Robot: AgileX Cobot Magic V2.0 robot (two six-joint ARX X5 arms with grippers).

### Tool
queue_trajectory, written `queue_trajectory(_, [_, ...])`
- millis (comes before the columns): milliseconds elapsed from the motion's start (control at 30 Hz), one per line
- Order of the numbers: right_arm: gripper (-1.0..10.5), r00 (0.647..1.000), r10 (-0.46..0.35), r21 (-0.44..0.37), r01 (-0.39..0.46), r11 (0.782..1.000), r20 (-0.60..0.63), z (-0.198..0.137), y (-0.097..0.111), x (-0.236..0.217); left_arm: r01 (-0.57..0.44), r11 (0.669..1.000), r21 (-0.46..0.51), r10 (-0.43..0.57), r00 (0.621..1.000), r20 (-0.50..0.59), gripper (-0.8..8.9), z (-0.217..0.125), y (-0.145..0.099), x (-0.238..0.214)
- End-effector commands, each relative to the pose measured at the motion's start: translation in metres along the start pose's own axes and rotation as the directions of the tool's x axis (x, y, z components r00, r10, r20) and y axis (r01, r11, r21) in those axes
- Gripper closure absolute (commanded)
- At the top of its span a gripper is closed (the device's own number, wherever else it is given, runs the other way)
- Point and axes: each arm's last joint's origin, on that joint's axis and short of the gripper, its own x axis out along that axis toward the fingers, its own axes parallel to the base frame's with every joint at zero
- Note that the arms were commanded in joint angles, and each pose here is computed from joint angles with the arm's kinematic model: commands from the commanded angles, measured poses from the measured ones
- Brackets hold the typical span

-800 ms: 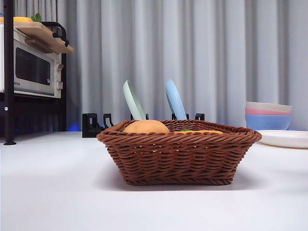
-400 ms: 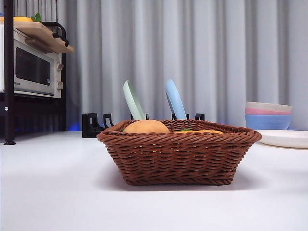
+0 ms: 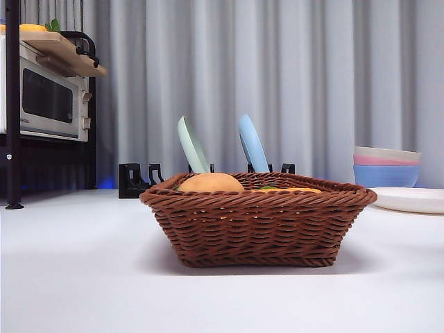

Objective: Pick up the basket,pick up the corn from the table,pick up the potato from the table,pick up the cucumber from the table,put all items into the basket

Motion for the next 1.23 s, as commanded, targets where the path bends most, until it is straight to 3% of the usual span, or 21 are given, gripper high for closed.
queue_trajectory(33, [9.4,1.0,-0.006,-0.107,0.006,0.994,0.002,-0.001,0.0,0.001,-0.004,1.0,-0.011,0.004,1.0,-0.009,8.16,-0.004,0.001,0.002])
queue_trajectory(200, [9.4,0.997,-0.066,-0.207,0.075,0.975,0.049,-0.007,-0.008,-0.008,-0.004,1.0,-0.011,0.004,1.0,-0.009,8.16,-0.004,0.001,0.002])
queue_trajectory(367, [9.4,0.99,-0.023,-0.208,0.051,0.977,0.136,-0.031,-0.02,-0.014,-0.004,1.0,-0.011,0.004,1.0,-0.009,8.16,-0.004,0.001,0.002])
queue_trajectory(500, [9.4,0.949,-0.099,-0.2,0.165,0.966,0.3,-0.062,-0.032,-0.01,-0.004,1.0,-0.011,0.004,1.0,-0.009,8.16,-0.004,0.001,0.002])
queue_trajectory(600, [9.4,0.927,-0.121,-0.181,0.195,0.964,0.355,-0.088,-0.038,-0.002,-0.004,1.0,-0.011,0.004,1.0,-0.009,8.16,-0.004,0.001,0.002])
queue_trajectory(833, [9.4,0.954,-0.141,-0.152,0.186,0.971,0.266,-0.136,-0.05,0.026,-0.003,1.0,-0.011,0.003,1.0,-0.009,8.16,-0.004,0.001,0.002])
queue_trajectory(1233, [9.4,0.97,-0.152,-0.115,0.176,0.978,0.192,-0.161,-0.056,0.041,-0.004,1.0,-0.011,0.003,1.0,-0.011,8.16,-0.005,0.001,0.002])
